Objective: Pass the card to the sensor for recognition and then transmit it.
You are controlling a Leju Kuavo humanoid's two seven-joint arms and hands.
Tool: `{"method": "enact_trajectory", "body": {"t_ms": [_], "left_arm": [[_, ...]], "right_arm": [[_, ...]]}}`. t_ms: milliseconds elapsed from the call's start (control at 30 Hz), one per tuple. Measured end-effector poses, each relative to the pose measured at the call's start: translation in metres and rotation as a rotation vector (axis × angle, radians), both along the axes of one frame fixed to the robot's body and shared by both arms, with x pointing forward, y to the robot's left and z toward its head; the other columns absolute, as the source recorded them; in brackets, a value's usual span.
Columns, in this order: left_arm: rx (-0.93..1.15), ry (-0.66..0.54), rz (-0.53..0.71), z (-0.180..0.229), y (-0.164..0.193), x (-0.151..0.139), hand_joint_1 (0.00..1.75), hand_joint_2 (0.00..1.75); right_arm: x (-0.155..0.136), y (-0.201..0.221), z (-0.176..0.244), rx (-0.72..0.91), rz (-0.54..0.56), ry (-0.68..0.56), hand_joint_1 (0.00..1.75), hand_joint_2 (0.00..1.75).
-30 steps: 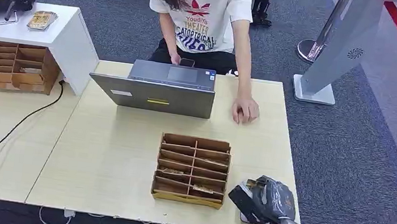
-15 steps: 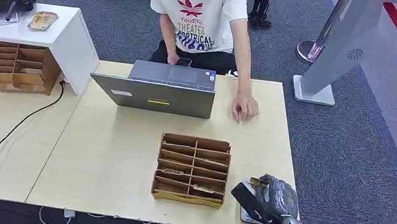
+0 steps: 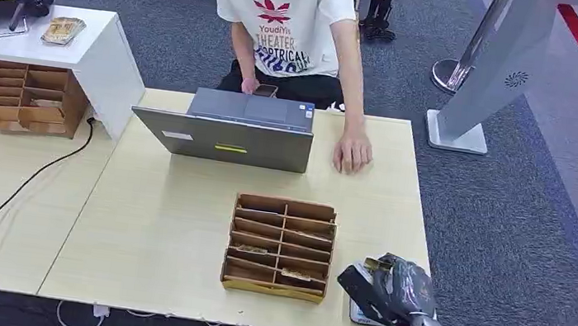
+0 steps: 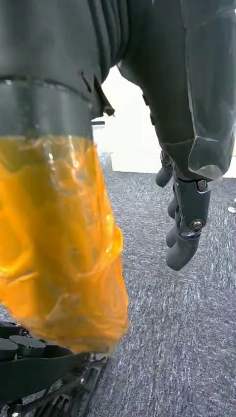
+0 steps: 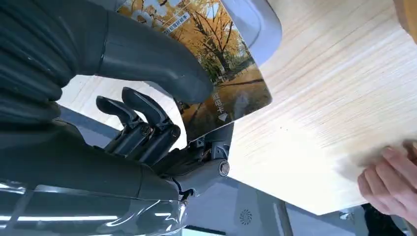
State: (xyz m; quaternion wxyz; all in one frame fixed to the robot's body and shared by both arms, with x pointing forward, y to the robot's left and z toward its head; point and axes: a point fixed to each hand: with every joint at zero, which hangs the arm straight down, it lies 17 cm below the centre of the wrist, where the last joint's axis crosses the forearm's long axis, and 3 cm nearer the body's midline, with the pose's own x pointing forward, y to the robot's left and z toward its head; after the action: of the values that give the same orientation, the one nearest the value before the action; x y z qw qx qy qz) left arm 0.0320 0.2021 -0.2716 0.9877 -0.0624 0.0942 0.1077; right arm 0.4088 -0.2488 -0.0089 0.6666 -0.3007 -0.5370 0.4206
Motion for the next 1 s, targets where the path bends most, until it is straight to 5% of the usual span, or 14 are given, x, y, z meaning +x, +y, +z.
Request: {"method": "enact_trajectory", "body": {"t_ms": [1000], "left_arm": [[0.001, 0.001, 0.005, 0.0000, 0.0000, 0.0002, 0.00, 0.00]], "right_arm": [[0.0011, -0.0074, -0.0005, -0.013, -0.018, 0.005, 1.75, 1.75]]}}
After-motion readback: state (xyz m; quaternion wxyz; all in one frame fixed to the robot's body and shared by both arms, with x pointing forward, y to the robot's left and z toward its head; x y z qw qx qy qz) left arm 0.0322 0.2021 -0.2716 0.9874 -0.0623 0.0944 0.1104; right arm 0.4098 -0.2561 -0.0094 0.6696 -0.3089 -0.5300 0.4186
